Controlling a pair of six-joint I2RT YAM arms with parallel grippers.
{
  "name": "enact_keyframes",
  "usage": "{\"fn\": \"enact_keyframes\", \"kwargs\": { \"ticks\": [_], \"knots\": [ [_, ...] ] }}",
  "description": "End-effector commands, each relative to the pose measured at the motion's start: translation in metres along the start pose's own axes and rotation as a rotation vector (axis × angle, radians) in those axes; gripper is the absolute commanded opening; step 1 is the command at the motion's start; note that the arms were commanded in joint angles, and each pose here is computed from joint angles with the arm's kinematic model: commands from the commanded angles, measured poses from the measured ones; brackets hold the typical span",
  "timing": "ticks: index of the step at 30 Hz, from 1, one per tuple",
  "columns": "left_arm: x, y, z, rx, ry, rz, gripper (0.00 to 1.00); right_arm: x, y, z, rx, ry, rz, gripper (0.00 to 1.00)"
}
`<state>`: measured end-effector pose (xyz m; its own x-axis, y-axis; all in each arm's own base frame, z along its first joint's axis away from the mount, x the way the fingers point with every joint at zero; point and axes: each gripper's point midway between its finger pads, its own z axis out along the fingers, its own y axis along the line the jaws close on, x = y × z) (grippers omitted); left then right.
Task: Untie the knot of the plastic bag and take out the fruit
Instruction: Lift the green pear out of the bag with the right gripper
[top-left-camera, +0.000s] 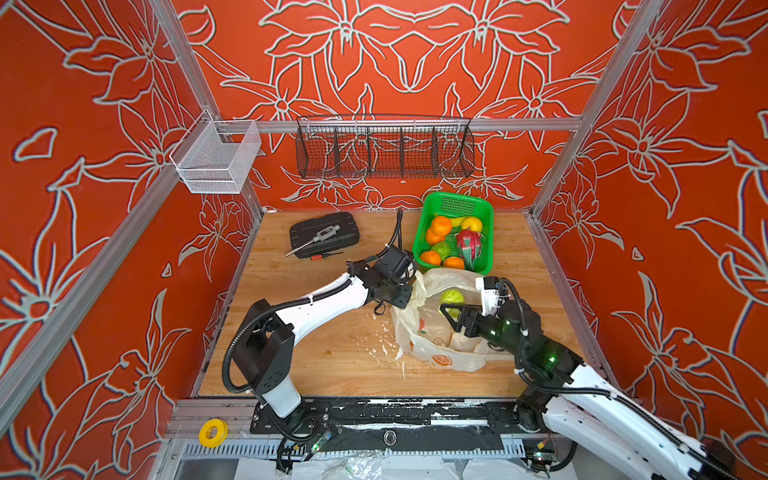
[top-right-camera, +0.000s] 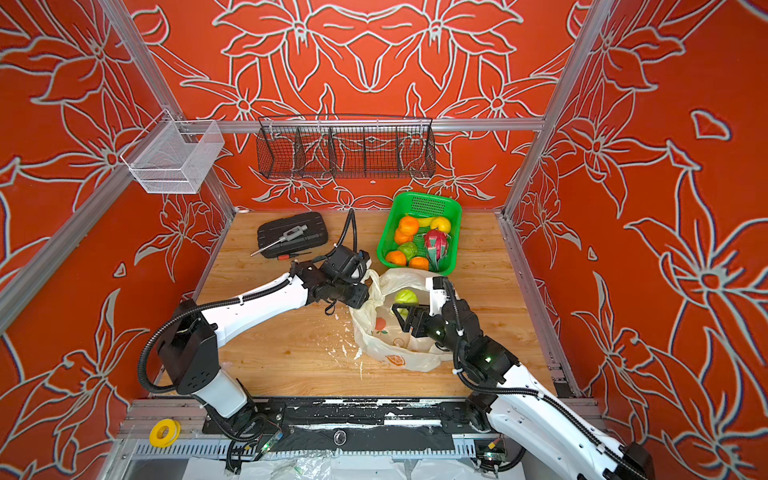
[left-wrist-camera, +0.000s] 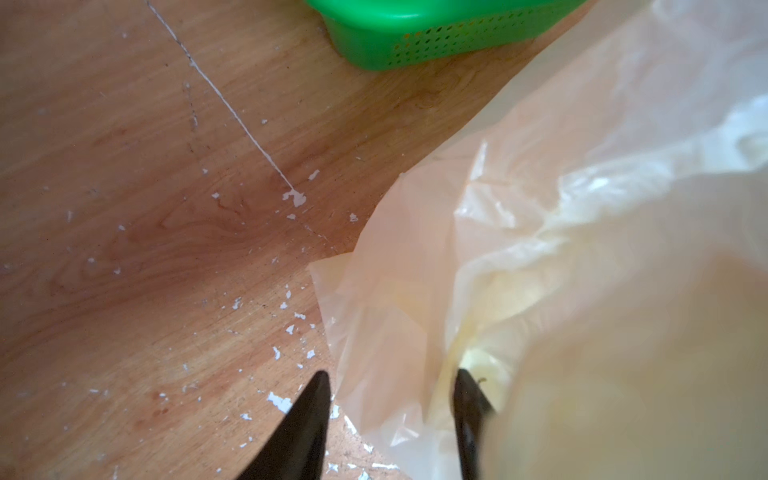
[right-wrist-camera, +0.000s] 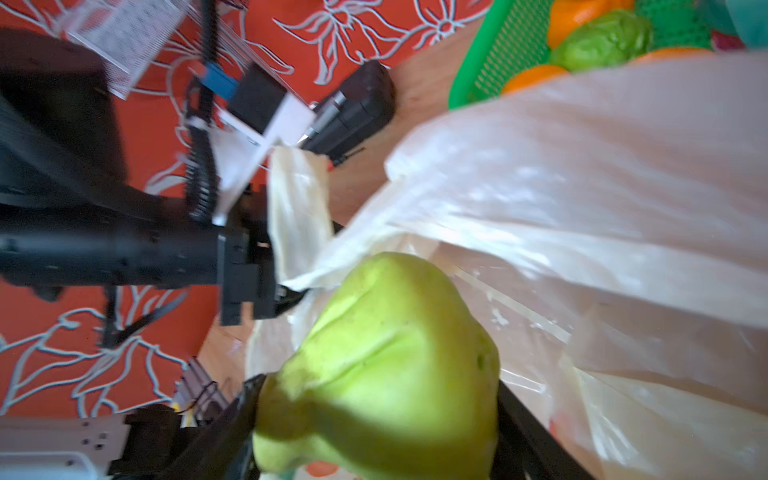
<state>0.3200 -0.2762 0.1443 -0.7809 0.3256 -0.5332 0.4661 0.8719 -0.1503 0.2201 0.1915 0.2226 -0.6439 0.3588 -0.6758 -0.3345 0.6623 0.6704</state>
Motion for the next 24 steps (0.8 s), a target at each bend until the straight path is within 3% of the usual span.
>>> {"fn": "enact_keyframes", "kwargs": {
  "ticks": [1, 3, 7, 10, 16, 19, 24],
  "knots": [
    [-0.007, 0.003, -0.018, -0.01, -0.055, -0.007, 0.59, -0.027, 0.037, -0.014, -0.105, -0.048, 0.039, 0.71],
    [-0.008, 0.002, -0.023, -0.004, -0.067, -0.004, 0.65, -0.045, 0.045, -0.018, -0.099, -0.098, 0.037, 0.71],
    [-0.004, -0.021, -0.044, 0.138, -0.088, 0.056, 0.76, -0.081, 0.019, -0.02, 0.148, -0.167, 0.024, 0.69],
    [0.007, -0.032, -0.059, 0.217, -0.091, 0.085, 0.83, -0.109, 0.015, -0.01, 0.235, -0.15, -0.016, 0.68],
    [0.039, -0.028, -0.074, 0.231, -0.021, 0.048, 0.9, -0.151, -0.016, 0.035, 0.303, -0.058, -0.016, 0.67],
    [0.057, -0.032, -0.082, 0.274, 0.005, 0.032, 0.9, -0.146, -0.042, 0.07, 0.325, 0.067, -0.009, 0.66],
    [0.058, -0.038, -0.121, 0.339, -0.096, 0.027, 0.98, -0.083, -0.067, 0.111, 0.238, 0.254, 0.075, 0.62]
  ]
}}
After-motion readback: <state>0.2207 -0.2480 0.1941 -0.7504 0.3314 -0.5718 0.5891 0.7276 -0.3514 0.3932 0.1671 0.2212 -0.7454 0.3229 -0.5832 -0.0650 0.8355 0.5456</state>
